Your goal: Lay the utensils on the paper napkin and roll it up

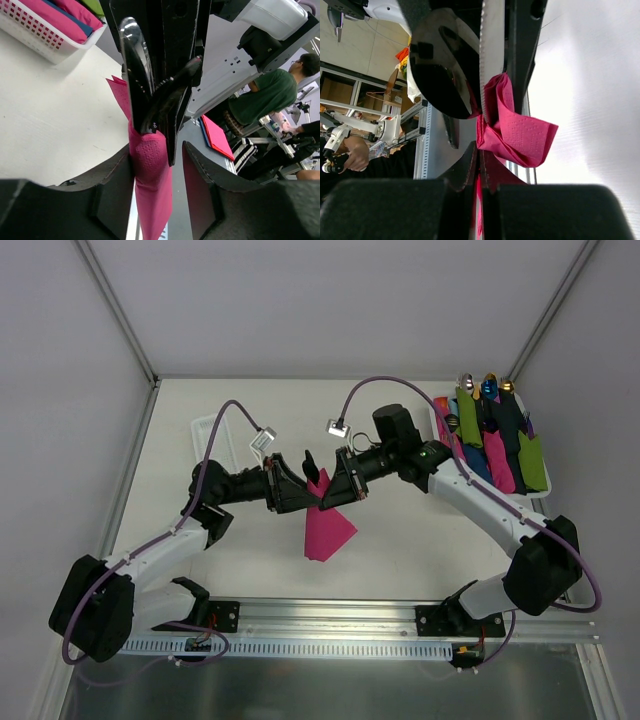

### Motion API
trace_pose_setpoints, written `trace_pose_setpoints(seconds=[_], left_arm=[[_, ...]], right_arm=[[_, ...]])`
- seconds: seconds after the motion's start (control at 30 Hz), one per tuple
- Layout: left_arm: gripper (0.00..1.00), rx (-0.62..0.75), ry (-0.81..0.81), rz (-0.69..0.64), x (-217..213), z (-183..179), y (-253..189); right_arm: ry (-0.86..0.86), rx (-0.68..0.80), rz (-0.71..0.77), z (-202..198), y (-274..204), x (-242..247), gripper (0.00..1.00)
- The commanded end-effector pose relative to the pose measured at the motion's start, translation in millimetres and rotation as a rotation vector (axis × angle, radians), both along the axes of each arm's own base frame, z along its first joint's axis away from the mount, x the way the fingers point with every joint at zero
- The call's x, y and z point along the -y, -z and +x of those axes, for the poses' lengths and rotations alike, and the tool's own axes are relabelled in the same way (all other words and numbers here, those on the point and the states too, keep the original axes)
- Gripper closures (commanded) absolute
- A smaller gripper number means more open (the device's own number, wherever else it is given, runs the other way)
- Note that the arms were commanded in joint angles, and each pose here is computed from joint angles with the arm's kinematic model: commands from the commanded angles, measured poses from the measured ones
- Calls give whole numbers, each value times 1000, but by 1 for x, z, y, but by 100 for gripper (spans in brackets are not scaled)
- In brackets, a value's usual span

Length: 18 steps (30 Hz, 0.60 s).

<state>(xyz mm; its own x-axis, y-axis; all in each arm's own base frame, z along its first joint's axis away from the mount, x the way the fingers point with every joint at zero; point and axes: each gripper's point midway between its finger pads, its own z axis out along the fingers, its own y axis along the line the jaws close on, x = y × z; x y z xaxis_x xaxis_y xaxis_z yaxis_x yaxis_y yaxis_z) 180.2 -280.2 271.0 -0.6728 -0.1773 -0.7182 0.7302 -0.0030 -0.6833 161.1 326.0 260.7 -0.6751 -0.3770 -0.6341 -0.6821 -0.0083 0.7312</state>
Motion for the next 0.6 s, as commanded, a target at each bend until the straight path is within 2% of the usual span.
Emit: trace_pose_setpoints(seconds=[0.0, 0.43, 0.53, 0.57], left_arm=[[60, 101, 51, -54, 3, -9, -24], [83, 75, 78, -96, 5, -10, -29], [92, 74, 84, -102, 5, -10, -30], [97, 72, 85, -104, 5, -10, -30]], right_arm=[[-49, 83, 91, -11, -38, 1, 100], [-56, 92, 89, -12, -35, 3, 100], [-58, 96, 87, -12, -33, 3, 100], [-59, 97, 88, -13, -34, 4, 100]])
